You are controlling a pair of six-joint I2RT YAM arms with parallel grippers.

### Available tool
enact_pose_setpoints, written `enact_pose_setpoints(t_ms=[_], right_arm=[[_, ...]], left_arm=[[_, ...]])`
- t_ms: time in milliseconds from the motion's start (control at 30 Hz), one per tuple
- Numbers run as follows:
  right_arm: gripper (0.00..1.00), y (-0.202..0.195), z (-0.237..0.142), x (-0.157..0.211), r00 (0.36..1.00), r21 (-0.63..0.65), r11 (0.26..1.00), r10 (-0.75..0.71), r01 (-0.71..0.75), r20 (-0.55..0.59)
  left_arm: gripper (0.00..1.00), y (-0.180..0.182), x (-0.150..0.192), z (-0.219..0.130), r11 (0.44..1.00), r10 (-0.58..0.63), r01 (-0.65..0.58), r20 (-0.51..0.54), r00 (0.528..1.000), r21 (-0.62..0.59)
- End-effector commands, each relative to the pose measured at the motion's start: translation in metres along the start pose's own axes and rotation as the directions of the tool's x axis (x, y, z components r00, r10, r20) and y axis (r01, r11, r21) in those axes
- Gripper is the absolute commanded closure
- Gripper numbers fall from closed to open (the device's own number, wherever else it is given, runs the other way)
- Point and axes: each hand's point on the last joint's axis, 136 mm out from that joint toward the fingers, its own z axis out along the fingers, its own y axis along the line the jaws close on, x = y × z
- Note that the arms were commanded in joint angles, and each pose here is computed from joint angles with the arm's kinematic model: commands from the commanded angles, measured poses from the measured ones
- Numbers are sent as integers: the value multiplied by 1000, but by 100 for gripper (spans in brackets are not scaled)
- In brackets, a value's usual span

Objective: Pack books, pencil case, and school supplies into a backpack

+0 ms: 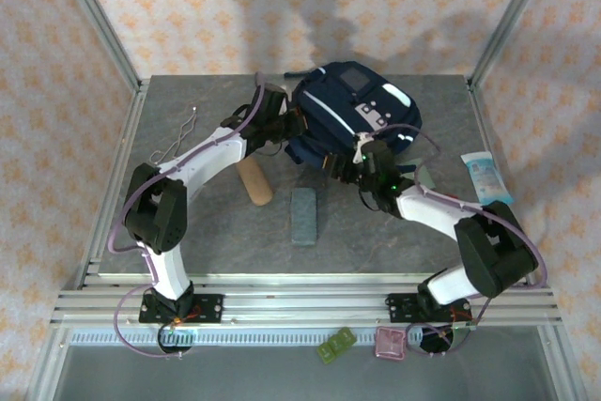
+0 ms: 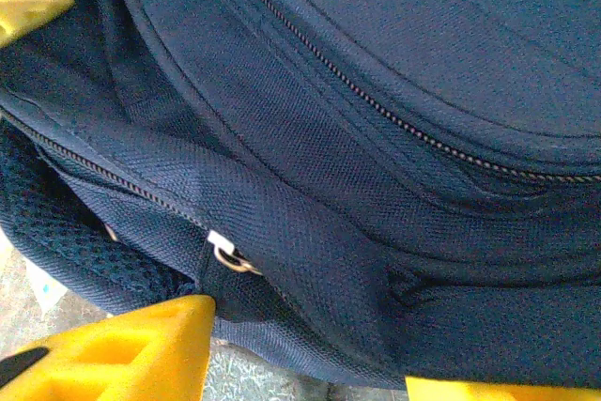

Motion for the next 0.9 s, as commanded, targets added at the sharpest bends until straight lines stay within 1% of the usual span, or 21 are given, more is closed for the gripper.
enact_pose_setpoints(t_ms=[0,67,133,233,333,433,467,533,567,633,700,767,800,833,867], right_arm=[[47,24,1,-50,988,-33,997,-65,71,138],[50,26,4,-50,988,-40,995,-83,89,129],[52,23,5,-49,989,-16,995,-99,102,114],[47,15,-6,-53,980,38,991,-135,131,149],[43,7,-11,-54,973,89,983,-172,160,155],[45,13,-5,-52,972,61,979,-199,192,129],[50,16,-2,-50,973,43,979,-203,199,112],[67,25,6,-46,975,-11,978,-206,208,80],[72,29,7,-45,976,-36,977,-208,211,69],[80,39,6,-41,974,-81,972,-219,223,56],[83,44,1,-38,972,-99,968,-227,232,57],[82,47,-5,-34,970,-120,963,-236,241,53],[81,47,-8,-33,969,-123,962,-241,246,53],[77,46,-11,-35,970,-112,964,-235,241,60],[72,45,-13,-37,970,-102,966,-232,239,69]], left_arm=[[100,-54,-15,-30,986,39,-47,49,998,162],[100,-50,-12,-27,987,35,-42,42,998,158],[100,-48,-10,-25,987,33,-38,34,999,156],[100,-47,-9,-23,987,35,-40,33,999,154],[100,-49,-10,-21,986,37,-42,31,999,159],[100,-51,-11,-19,985,33,-37,27,999,169],[100,-53,-10,-19,984,34,-38,27,999,172],[100,-51,-10,-17,985,33,-36,23,999,168],[100,-51,-10,-17,985,33,-36,24,999,166],[100,-49,-8,-16,987,35,-38,22,999,159],[100,-46,-7,-15,988,37,-40,22,999,152],[100,-44,-6,-12,989,38,-40,19,999,145],[100,-44,-6,-11,988,36,-38,16,999,147],[100,-44,-5,-10,988,36,-37,13,999,151],[100,-45,-5,-9,988,34,-35,12,999,153]])
